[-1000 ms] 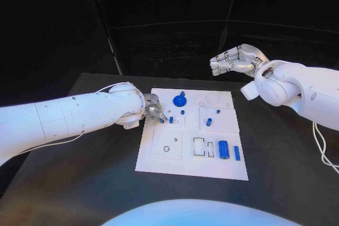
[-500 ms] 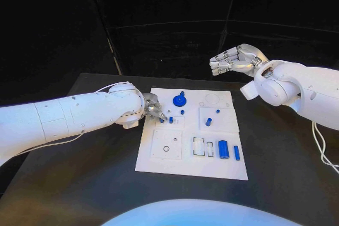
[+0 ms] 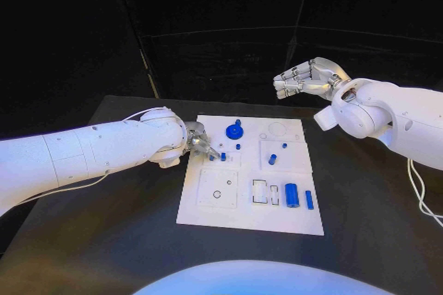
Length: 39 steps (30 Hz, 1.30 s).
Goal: Assemble the parts on the task board
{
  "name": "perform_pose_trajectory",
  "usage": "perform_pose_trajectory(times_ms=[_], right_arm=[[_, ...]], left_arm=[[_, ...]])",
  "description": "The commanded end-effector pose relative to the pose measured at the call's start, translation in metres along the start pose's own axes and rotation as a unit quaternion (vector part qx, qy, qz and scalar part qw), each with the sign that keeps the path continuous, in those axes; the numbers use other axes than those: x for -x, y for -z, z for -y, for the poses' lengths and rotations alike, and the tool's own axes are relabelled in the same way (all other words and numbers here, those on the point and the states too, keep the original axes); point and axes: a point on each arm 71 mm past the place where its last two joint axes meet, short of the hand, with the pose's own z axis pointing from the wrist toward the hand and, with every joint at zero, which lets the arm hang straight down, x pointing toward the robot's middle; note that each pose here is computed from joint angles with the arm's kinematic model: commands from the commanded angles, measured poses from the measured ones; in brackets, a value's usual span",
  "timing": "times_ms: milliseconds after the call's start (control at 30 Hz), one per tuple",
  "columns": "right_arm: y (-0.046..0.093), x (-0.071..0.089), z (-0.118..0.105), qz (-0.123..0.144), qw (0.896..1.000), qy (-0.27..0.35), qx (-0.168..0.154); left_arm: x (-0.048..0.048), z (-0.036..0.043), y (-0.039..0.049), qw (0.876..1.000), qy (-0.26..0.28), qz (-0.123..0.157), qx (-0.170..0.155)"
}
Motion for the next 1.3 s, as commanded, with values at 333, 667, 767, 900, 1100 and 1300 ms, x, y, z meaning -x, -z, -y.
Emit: perform_pose_trajectory(times_ms=[333,667,767,900,1100,1300], right_arm=[[-0.001,-0.002,-0.002,-0.004,1.000,-0.002,0.007],[-0.001,-0.002,-0.001,-0.003,1.000,-0.002,0.006],[-0.002,-0.002,-0.001,-0.003,1.000,-0.002,0.006],[-0.002,-0.003,-0.002,-0.004,1.000,-0.003,0.006],[-0.003,-0.006,-0.003,-0.007,1.000,-0.004,0.008],[-0.004,-0.007,-0.004,-0.008,1.000,-0.004,0.009]], left_arm=[[0.0057,0.0018,0.0074,0.996,0.078,0.042,-0.028],[0.0196,0.0131,0.0138,0.975,0.160,0.088,-0.127],[0.0258,0.0246,0.0126,0.961,0.170,0.112,-0.186],[0.0299,0.0402,0.0068,0.946,0.161,0.135,-0.247],[0.0293,0.0572,-0.0019,0.943,0.078,0.153,-0.286],[0.0235,0.0694,-0.0104,0.943,-0.017,0.150,-0.295]])
